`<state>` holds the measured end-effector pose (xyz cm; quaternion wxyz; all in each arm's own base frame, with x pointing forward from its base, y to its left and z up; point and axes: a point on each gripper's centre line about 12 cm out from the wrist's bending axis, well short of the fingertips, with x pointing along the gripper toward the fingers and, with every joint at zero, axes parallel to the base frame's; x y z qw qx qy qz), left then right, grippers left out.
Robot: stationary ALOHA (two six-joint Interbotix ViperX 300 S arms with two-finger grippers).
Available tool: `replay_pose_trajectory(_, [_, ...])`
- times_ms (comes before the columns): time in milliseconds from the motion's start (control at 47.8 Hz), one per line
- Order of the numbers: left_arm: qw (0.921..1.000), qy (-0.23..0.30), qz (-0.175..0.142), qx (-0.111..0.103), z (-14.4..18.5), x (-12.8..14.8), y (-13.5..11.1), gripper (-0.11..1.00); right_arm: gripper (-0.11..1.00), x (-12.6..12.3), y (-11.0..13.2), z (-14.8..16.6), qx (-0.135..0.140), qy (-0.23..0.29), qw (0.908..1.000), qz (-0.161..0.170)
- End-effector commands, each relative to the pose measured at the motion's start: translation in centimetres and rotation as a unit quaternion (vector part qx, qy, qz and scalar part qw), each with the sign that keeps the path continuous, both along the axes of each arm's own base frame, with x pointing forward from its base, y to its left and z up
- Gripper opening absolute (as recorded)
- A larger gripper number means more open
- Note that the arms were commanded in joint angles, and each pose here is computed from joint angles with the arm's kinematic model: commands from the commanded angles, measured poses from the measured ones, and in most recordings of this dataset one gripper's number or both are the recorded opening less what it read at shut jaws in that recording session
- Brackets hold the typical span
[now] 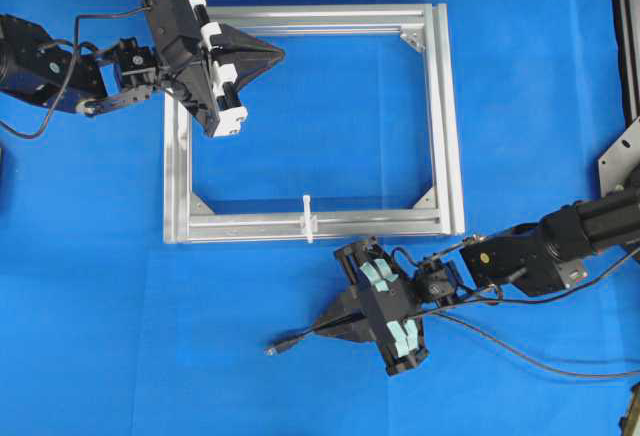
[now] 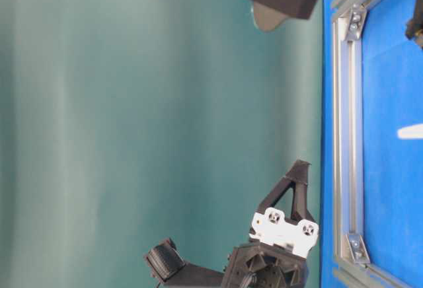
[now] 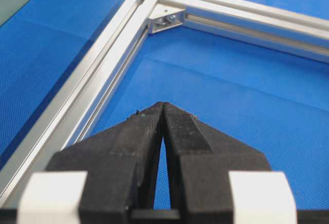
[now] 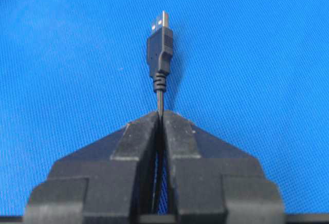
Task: Insert the wire through the string loop located in the center.
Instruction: 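Close the right gripper on the cable just behind the USB plug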
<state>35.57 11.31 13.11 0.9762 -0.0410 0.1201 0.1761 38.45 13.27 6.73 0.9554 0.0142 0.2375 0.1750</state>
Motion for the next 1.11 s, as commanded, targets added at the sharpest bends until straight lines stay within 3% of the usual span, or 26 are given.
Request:
replay_pose_trajectory(0, [0.9998,-0.020,0.000,0.007,1.4,0.1,0.1,0.00,-0.02,0.6,0.0,1.1,0.005,-0.016,0.9999,-0.001])
replay_pose_trajectory(209, [0.9998,-0.019,0.000,0.007,1.3,0.1,0.1,0.00,-0.02,0.6,0.1,1.3,0.007,-0.019,0.9998,-0.002])
replay_pose_trajectory(418, [0.9998,-0.019,0.000,0.007,1.3,0.1,0.1,0.00,-0.02,0.3,0.0,3.5,0.012,-0.036,0.9993,-0.003])
replay_pose_trajectory(753, [0.9998,-0.017,0.000,0.006,1.2,0.0,0.0,0.00,-0.02,-0.3,-0.6,8.0,-0.007,-0.020,0.9997,-0.009])
replay_pose_trajectory(1087, [0.9999,-0.015,-0.001,0.005,1.1,-0.1,-0.1,0.00,-0.02,-0.2,-0.6,9.7,-0.013,-0.018,0.9997,-0.011])
